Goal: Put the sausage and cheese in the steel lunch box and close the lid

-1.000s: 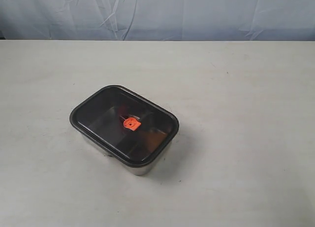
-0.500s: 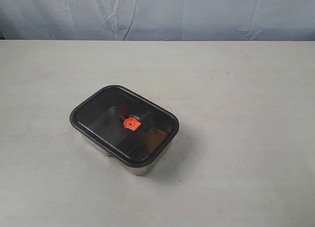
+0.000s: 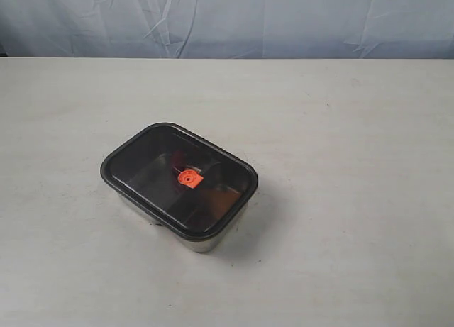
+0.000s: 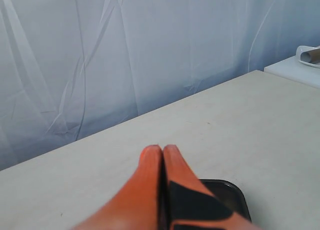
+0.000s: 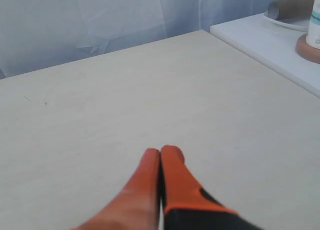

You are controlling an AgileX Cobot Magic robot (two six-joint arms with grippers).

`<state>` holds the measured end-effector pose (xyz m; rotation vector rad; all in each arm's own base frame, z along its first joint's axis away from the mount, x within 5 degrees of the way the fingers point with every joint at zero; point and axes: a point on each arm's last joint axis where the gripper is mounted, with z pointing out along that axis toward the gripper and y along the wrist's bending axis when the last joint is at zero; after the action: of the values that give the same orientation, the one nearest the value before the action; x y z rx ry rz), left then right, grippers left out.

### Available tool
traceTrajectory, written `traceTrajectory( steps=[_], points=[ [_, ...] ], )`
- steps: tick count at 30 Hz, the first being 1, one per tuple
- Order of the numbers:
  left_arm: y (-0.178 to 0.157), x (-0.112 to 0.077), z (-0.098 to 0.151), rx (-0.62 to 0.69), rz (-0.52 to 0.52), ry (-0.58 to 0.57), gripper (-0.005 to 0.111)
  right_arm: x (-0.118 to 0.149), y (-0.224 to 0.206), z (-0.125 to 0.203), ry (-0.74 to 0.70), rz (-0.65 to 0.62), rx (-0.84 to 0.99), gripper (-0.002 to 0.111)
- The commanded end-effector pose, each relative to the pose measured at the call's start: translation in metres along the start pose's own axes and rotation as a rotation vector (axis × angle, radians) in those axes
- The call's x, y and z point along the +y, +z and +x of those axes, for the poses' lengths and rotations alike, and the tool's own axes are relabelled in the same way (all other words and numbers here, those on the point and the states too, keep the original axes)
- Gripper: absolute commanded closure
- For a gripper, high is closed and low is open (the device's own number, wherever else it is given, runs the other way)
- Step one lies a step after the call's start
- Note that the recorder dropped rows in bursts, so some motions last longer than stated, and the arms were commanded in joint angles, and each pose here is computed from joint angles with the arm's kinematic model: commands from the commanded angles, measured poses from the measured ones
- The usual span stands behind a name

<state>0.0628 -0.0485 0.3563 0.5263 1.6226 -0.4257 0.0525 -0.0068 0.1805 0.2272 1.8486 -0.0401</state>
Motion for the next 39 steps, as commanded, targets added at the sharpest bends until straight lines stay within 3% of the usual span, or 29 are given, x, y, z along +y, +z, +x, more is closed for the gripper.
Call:
traceTrajectory(
  steps=[1, 7, 9, 15, 20, 26, 35, 39],
  points=[
    [-0.001, -0.001, 0.001, -0.002, 0.004, -0.004, 0.107, 0.000, 0.000, 0.000, 0.003, 0.003, -0.016, 0.109],
    [-0.005, -0.001, 0.010, 0.005, -0.025, 0.035, 0.107, 0.000, 0.000, 0.000, 0.009, 0.000, -0.016, 0.109],
    [-0.013, 0.003, 0.027, 0.015, -0.120, 0.109, 0.107, 0.000, 0.000, 0.000, 0.009, 0.000, -0.016, 0.109],
    [-0.022, 0.013, 0.114, 0.021, -0.429, -0.173, 0.107, 0.000, 0.000, 0.000, 0.008, 0.000, -0.013, 0.109],
    [-0.016, 0.020, 0.156, 0.096, -0.504, -0.314, 0.107, 0.001, 0.000, 0.000, 0.031, -0.009, -0.013, 0.109],
    [-0.012, 0.024, 0.179, 0.126, -0.538, -0.329, 0.107, 0.001, 0.000, 0.000, 0.031, -0.009, -0.013, 0.109],
    [-0.012, 0.027, 0.172, 0.042, -0.564, -0.274, 0.107, 0.001, 0.000, 0.000, 0.031, -0.008, -0.017, 0.109],
    [-0.014, 0.032, 0.167, 0.024, -0.609, -0.100, 0.107, 0.001, 0.000, 0.000, 0.031, -0.008, -0.017, 0.109]
  ],
)
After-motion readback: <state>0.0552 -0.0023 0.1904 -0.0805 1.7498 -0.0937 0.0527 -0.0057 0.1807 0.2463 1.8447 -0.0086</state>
